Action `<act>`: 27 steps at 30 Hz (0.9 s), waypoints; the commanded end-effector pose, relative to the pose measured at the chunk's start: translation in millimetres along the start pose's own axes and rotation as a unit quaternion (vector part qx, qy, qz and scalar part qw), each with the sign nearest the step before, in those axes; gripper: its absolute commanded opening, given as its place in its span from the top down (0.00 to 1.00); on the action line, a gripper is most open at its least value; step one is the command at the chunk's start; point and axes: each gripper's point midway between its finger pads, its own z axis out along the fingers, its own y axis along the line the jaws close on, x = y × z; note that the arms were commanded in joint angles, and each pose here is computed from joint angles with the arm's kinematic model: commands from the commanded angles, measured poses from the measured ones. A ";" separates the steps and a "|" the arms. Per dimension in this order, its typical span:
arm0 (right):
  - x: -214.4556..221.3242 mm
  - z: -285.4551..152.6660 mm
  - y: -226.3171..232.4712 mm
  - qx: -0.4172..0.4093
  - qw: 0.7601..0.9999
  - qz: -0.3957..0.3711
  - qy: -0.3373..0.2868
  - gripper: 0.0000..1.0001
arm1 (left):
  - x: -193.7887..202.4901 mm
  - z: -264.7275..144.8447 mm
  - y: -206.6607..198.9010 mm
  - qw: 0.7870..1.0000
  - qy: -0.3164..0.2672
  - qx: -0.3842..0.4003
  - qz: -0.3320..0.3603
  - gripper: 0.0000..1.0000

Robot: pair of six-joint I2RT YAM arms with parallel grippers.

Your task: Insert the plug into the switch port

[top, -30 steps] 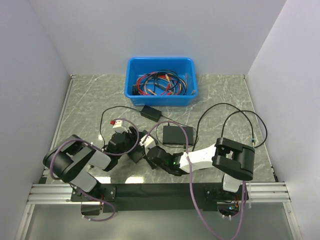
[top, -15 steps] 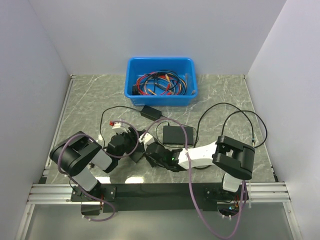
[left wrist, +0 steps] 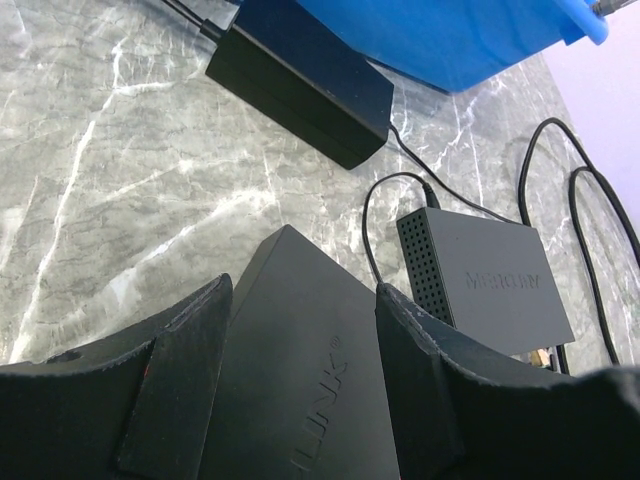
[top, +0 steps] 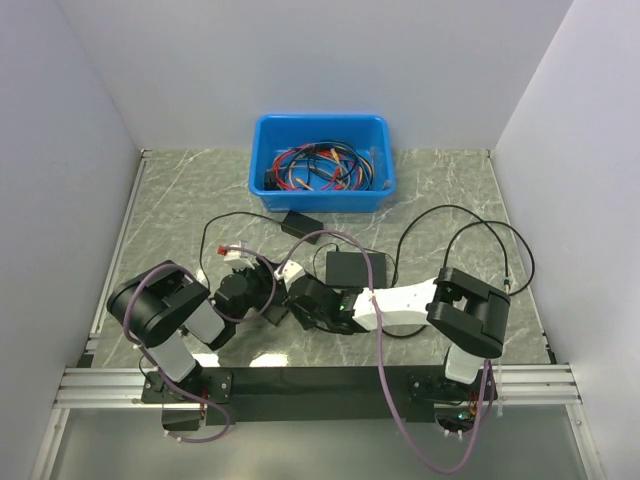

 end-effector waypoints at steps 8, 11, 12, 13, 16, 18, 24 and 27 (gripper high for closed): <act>-249.5 -57.7 1.0 -0.041 0.919 0.111 -0.375 1.00 | 143.7 -83.4 16.6 0.949 0.309 -0.025 -0.061 0.36; -257.2 -65.3 5.4 -0.055 0.912 0.109 -0.391 1.00 | 145.7 -85.5 17.9 0.948 0.313 -0.026 -0.058 0.36; -260.8 -71.2 6.5 -0.059 0.909 0.111 -0.398 1.00 | 145.7 -85.1 18.3 0.948 0.312 -0.027 -0.059 0.36; -262.0 -73.3 8.2 -0.064 0.907 0.110 -0.401 1.00 | 146.9 -85.3 18.6 0.947 0.314 -0.028 -0.058 0.36; -269.6 -79.5 9.3 -0.071 0.902 0.107 -0.413 1.00 | 148.5 -84.5 18.1 0.946 0.316 -0.026 -0.060 0.36; -274.3 -79.3 11.7 -0.073 0.901 0.105 -0.415 1.00 | 149.2 -84.2 17.6 0.946 0.317 -0.025 -0.060 0.36; -295.2 -98.6 11.3 -0.075 0.890 0.097 -0.440 1.00 | 150.9 -84.5 18.2 0.946 0.319 -0.027 -0.059 0.36; -298.6 -100.6 12.3 -0.083 0.886 0.093 -0.446 1.00 | 150.8 -83.0 16.7 0.946 0.318 -0.025 -0.058 0.36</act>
